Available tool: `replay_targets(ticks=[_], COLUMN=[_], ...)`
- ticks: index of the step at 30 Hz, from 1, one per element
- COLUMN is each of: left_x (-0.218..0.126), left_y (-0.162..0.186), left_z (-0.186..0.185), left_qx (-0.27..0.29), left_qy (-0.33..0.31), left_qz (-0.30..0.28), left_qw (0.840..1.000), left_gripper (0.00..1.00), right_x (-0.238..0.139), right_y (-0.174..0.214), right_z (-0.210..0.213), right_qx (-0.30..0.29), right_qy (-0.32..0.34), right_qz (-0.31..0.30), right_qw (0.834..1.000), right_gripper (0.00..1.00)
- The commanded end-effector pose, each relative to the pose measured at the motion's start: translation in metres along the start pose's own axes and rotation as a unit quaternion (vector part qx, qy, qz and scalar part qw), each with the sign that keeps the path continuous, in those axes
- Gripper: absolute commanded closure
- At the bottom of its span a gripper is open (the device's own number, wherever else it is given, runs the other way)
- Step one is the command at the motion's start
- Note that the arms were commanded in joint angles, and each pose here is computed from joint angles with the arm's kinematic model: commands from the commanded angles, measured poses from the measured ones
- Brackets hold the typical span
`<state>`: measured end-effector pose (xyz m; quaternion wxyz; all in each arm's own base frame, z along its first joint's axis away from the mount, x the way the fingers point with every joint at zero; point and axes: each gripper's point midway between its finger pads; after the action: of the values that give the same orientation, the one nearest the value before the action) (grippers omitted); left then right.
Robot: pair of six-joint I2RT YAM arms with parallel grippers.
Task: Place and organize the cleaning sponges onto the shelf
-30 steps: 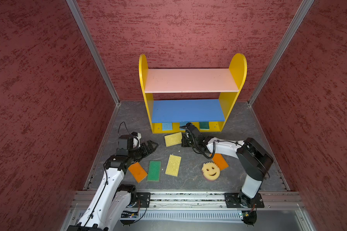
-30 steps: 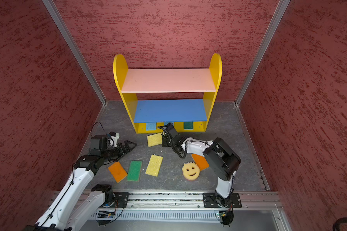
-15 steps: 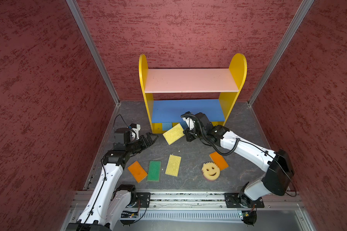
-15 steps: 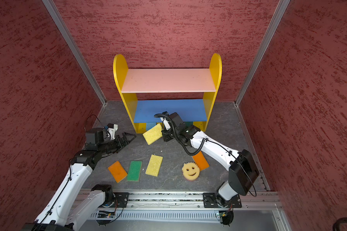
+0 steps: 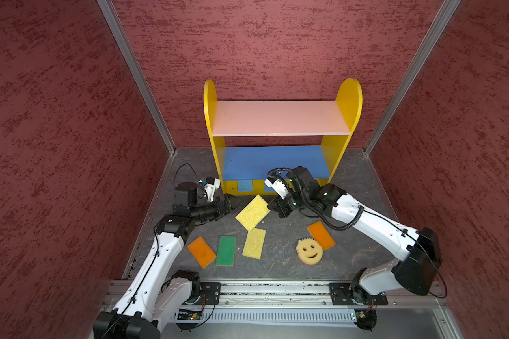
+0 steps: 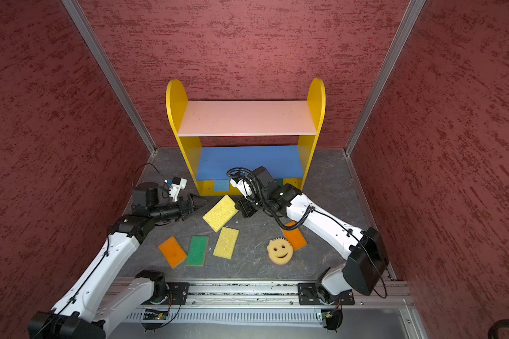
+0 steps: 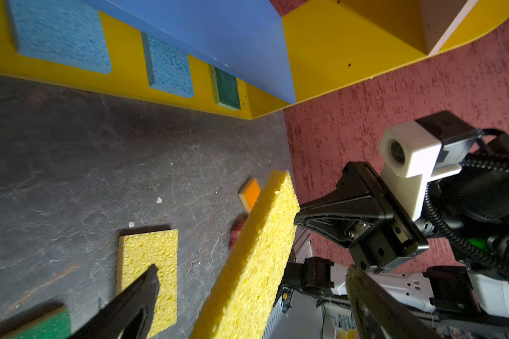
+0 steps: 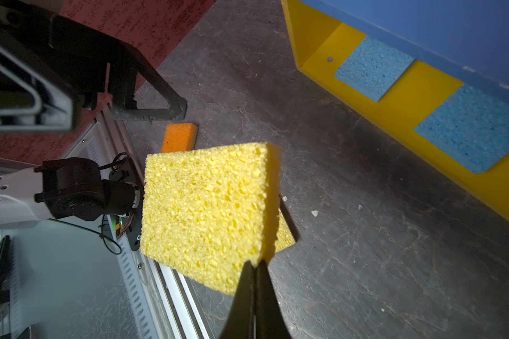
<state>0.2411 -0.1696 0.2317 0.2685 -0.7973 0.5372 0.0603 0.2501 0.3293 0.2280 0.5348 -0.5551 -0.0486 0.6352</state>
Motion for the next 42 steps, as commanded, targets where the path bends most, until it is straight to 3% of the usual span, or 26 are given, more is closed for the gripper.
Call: replay_targets(ticks=[1,6,10,12,15,18,22,26,29,30,36,42], left_x=[0.009,0.020,0.022,0.021,0.020,0.019,0.011,-0.004,-0.017,-0.022,-0.045,-0.056], left_y=[0.008,0.014,0.011,0.008,0.005,-0.001,-0.018,-0.044,-0.062,-0.069,-0.095,-0.104], left_z=[-0.017,-0.012,-0.018,-0.024,-0.029,-0.030,-0.031,-0.046,-0.056,-0.058,-0.063,-0.067], left_qx=[0.029,0.020,0.027,0.029,0.035,0.031,0.036,0.045,0.066,0.070,0.065,0.051], left_qy=[0.029,0.027,0.032,0.037,0.039,0.035,0.014,0.014,0.000,-0.007,-0.019,-0.010], left_qz=[0.027,0.048,0.045,0.043,0.034,0.020,-0.034,-0.087,-0.134,-0.154,-0.248,-0.279], left_qw=[0.999,0.998,0.998,0.998,0.998,0.999,0.999,0.995,0.989,0.986,0.966,0.959], left_gripper=[0.06,0.25,0.63,0.76,0.85,0.87,0.92,1.00,1.00,1.00,1.00,1.00], right_x=[-0.011,-0.019,-0.017,-0.015,-0.020,-0.021,-0.033,-0.044,-0.048,-0.048,-0.035,-0.027], right_y=[-0.021,-0.031,-0.032,-0.032,-0.041,-0.052,-0.061,-0.056,-0.054,-0.054,-0.064,-0.083], right_z=[0.025,0.032,0.033,0.030,0.026,0.015,-0.009,-0.026,-0.030,-0.029,0.001,0.031], right_qx=[-0.027,-0.034,-0.028,-0.019,0.005,0.050,0.151,0.203,0.225,0.231,0.218,0.196], right_qy=[-0.054,-0.065,-0.068,-0.065,-0.052,-0.041,-0.011,0.011,0.013,0.009,-0.025,-0.042], right_qz=[-0.024,-0.044,-0.048,-0.053,-0.096,-0.161,-0.261,-0.311,-0.327,-0.331,-0.341,-0.355], right_qw=[0.998,0.996,0.996,0.996,0.994,0.985,0.953,0.928,0.918,0.915,0.914,0.913], right_gripper=[1.00,1.00,1.00,1.00,0.95,0.77,0.43,0.31,0.25,0.03,0.02,0.01])
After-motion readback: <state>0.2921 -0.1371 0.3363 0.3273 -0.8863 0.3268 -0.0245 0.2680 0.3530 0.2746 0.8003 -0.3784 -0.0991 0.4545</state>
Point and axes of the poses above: each gripper's point midway between its finger pads, its own x axis out along the fingers, its own z axis along the line the jaws close on, y = z × x, and after that the axes turned 1 degree about -x, right-handed
